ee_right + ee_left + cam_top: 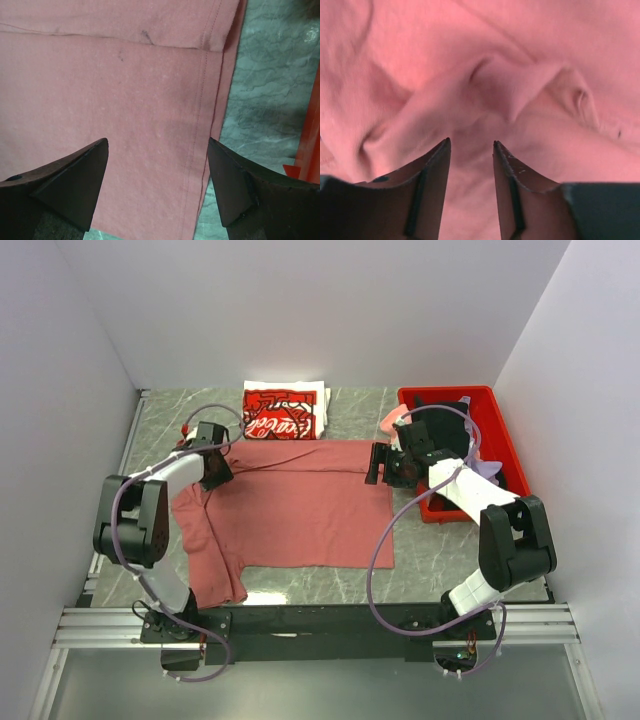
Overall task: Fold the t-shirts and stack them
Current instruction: Fold the tshirt
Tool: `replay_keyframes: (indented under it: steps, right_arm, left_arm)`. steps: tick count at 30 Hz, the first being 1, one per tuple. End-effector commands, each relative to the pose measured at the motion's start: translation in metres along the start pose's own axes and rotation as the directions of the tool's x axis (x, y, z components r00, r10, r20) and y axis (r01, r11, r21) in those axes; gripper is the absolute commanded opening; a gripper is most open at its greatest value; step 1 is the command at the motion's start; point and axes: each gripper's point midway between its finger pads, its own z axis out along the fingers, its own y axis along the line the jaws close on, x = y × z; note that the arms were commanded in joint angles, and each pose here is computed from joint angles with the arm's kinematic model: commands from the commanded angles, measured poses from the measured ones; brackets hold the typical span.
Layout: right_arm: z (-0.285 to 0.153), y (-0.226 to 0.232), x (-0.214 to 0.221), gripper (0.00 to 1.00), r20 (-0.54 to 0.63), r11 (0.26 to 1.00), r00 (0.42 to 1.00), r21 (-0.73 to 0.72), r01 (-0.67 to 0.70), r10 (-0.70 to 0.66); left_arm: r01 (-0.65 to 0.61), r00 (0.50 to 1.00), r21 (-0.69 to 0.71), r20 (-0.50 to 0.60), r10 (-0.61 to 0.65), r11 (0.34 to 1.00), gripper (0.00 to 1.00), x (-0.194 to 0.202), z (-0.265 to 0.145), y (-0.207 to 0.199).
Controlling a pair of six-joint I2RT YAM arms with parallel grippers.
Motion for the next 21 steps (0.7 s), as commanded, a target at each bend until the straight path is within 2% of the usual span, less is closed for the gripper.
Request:
replay_keyframes:
  steps: [1,8,14,17,19,21]
  right_arm:
    - [-0.004,0.006,-0.012,0.86,0.039,1.0,0.999,-0.016,0.023,-0.022]
    - [-0.002,0.003,-0.012,0.86,0.035,1.0,0.999,-0.002,0.026,-0.026]
    - [-0.001,0.002,-0.012,0.86,0.032,1.0,0.999,0.004,0.027,-0.027]
    - [0.0,0.001,-0.012,0.86,0.028,1.0,0.999,0.006,0.025,-0.025]
    - [0.002,0.001,-0.01,0.86,0.023,1.0,0.999,0.007,0.026,-0.026]
    - [0.002,0.002,-0.011,0.86,0.025,1.0,0.999,0.006,0.026,-0.026]
  left_arm:
    - [0.012,0.997,-0.034,0.073,-0.009,0.999,0.44,-0.027,0.001,-0.004]
    - [0.017,0.996,-0.163,0.089,-0.003,0.986,0.36,-0.043,0.014,0.005]
    - [0.003,0.995,-0.146,0.097,0.011,0.989,0.35,-0.049,0.018,-0.001]
    - [-0.001,0.996,-0.147,0.093,0.015,0.989,0.27,-0.049,0.02,-0.002]
    - [-0.012,0.995,-0.14,0.092,0.025,0.99,0.27,-0.05,0.022,-0.004]
    - [-0.017,0.995,-0.131,0.091,0.029,0.991,0.34,-0.051,0.023,-0.006]
